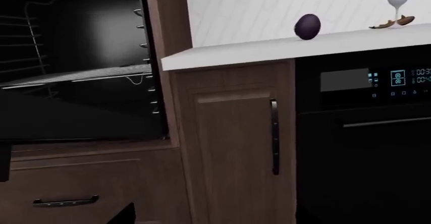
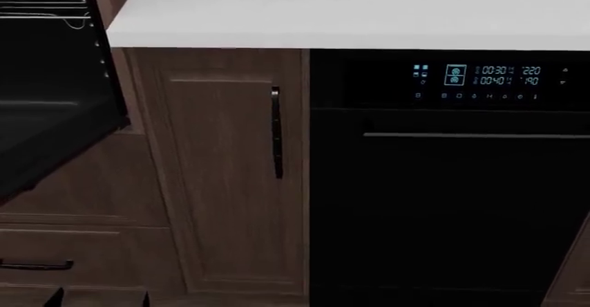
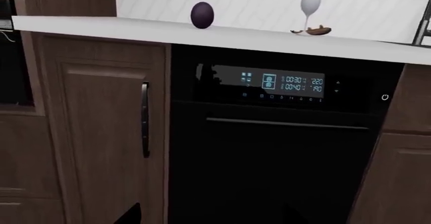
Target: Close the oven door
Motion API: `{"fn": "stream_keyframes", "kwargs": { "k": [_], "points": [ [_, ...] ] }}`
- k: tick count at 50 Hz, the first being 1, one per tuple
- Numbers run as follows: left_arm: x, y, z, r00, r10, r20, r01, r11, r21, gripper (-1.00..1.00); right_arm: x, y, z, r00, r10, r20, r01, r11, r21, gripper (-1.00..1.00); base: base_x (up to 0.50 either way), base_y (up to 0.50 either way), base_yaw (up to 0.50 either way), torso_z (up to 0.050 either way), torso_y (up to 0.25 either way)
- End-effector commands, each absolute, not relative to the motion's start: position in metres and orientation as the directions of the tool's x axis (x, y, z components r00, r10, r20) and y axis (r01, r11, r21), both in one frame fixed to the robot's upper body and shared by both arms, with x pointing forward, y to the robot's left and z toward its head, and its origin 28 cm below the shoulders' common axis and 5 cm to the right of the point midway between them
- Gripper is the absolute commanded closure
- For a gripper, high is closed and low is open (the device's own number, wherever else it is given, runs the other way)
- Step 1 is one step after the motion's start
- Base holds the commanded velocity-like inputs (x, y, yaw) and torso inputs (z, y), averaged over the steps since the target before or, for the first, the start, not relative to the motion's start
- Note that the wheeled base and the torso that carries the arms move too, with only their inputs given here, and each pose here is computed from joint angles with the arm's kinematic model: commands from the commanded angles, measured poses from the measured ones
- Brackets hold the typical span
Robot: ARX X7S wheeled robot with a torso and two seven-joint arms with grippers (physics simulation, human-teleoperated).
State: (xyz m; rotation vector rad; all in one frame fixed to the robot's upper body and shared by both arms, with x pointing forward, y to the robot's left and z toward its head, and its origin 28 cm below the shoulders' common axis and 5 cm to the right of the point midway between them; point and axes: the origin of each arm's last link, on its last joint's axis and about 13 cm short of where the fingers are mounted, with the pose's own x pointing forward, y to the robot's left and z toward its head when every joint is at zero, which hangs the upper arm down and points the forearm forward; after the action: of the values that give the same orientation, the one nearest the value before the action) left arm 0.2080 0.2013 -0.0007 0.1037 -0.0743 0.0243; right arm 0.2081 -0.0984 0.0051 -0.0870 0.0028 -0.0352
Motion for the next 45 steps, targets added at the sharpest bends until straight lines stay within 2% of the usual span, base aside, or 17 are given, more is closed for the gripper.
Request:
{"fn": "stream_keyframes", "kwargs": {
  "k": [1,7,8,10,21,38,39,41,45],
  "points": [
    [0.208,0.201,-0.002,0.997,0.02,0.08,-0.028,0.994,0.102,-1.0,0.207,-0.099,0.006,0.999,-0.036,0.004,0.037,0.995,-0.093,-1.0,-0.22,0.0,0.0,0.0,0.0],
    [0.207,0.201,-0.002,0.995,0.024,0.1,-0.034,0.995,0.097,-1.0,0.207,-0.098,0.006,0.999,-0.034,0.008,0.034,0.995,-0.091,-1.0,-0.07,0.0,0.0,0.0,0.0],
    [0.207,0.201,0.016,0.995,0.023,0.096,-0.031,0.996,0.089,-1.0,0.207,-0.098,0.006,0.999,-0.034,0.007,0.034,0.995,-0.093,-1.0,0.0,0.0,0.0,0.0,0.0],
    [0.207,0.201,-0.002,0.995,0.021,0.094,-0.03,0.995,0.092,-1.0,0.207,-0.099,0.006,0.999,-0.039,0.007,0.039,0.995,-0.09,-1.0,0.0,0.0,0.0,0.0,0.0],
    [0.206,0.202,-0.002,0.995,0.016,0.095,-0.025,0.995,0.096,-1.0,0.207,-0.098,0.005,0.999,-0.038,0.0,0.038,0.995,-0.098,-1.0,0.0,0.0,0.0,-0.001,0.0],
    [0.206,0.202,-0.001,0.995,0.025,0.097,-0.034,0.995,0.098,-1.0,0.207,-0.098,0.003,0.999,-0.039,-0.003,0.038,0.994,-0.104,-1.0,0.0,0.0,0.0,-0.027,0.0],
    [0.206,0.203,0.015,0.995,0.025,0.098,-0.034,0.995,0.096,-1.0,0.207,-0.098,0.003,0.999,-0.039,-0.002,0.039,0.994,-0.104,-1.0,0.0,0.0,0.0,-0.032,0.0],
    [0.206,0.203,0.0,0.995,0.025,0.098,-0.034,0.995,0.097,-1.0,0.207,-0.098,0.003,0.999,-0.038,-0.004,0.038,0.994,-0.103,-1.0,0.0,0.0,0.0,-0.032,0.0],
    [0.205,0.202,0.0,0.995,0.024,0.098,-0.034,0.994,0.099,-1.0,0.207,-0.098,0.004,0.999,-0.035,-0.005,0.035,0.994,-0.105,-1.0,0.0,0.0,0.0,-0.033,0.0]
  ]
}}
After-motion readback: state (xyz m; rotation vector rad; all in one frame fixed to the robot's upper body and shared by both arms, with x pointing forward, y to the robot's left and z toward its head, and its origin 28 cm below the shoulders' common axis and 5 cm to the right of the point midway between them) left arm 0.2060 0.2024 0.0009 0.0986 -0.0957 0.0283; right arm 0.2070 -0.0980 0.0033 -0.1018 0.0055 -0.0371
